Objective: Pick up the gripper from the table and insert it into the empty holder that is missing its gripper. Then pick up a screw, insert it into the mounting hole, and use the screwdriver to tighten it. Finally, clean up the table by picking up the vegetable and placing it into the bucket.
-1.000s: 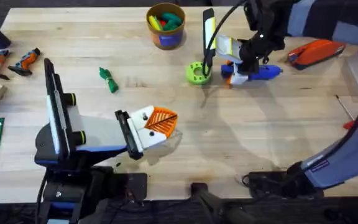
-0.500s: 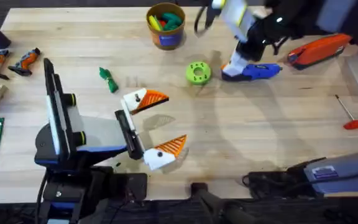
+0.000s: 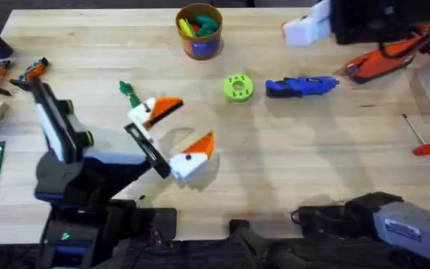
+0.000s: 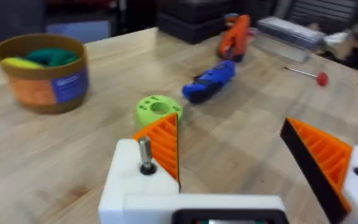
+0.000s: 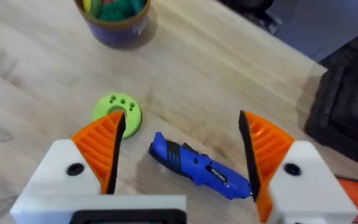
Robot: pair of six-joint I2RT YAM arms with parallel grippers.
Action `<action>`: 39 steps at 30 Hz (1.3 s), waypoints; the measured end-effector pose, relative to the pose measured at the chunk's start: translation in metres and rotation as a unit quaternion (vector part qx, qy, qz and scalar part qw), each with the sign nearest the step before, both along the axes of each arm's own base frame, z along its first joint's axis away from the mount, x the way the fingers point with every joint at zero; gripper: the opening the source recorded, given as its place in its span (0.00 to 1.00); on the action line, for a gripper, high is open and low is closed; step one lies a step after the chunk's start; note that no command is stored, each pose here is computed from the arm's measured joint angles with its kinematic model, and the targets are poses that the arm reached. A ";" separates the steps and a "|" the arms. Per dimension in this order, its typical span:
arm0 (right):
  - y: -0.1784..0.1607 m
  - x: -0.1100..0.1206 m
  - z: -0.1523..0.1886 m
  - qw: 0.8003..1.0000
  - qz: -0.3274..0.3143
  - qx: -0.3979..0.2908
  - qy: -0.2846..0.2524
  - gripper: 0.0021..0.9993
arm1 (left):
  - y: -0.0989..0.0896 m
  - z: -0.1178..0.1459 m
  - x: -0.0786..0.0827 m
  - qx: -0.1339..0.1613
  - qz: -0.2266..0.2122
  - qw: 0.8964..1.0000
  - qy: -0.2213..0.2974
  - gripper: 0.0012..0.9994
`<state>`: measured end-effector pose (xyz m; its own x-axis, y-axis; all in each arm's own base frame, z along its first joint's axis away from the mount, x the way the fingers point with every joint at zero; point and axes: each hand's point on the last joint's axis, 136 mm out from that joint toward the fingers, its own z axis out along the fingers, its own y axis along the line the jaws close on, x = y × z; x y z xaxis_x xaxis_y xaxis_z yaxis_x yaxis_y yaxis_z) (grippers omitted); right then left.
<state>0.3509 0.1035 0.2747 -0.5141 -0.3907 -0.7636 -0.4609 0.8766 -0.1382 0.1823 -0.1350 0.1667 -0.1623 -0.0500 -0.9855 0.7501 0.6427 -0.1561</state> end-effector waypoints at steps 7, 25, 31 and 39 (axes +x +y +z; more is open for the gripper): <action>-0.006 -0.024 0.029 0.999 -0.016 0.028 -0.026 0.98 | 0.031 0.034 0.013 0.030 0.116 0.990 0.080 0.99; -0.011 -0.048 0.003 0.999 -0.019 0.014 0.043 0.98 | 0.081 0.028 0.072 0.184 0.233 0.899 0.323 0.99; -0.011 -0.048 0.003 0.999 -0.019 0.014 0.043 0.98 | 0.117 0.017 0.089 0.179 0.321 0.839 0.400 0.99; -0.011 -0.048 0.003 0.999 -0.019 0.014 0.043 0.98 | 0.159 -0.008 0.132 0.178 0.389 0.756 0.496 0.99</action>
<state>0.3032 0.0924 0.2777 -0.5926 -0.3486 -0.7262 -0.4363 0.8967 -0.0744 0.3146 0.0238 0.1589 -0.8876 -0.2709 -0.3725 -0.2486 0.9626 -0.1076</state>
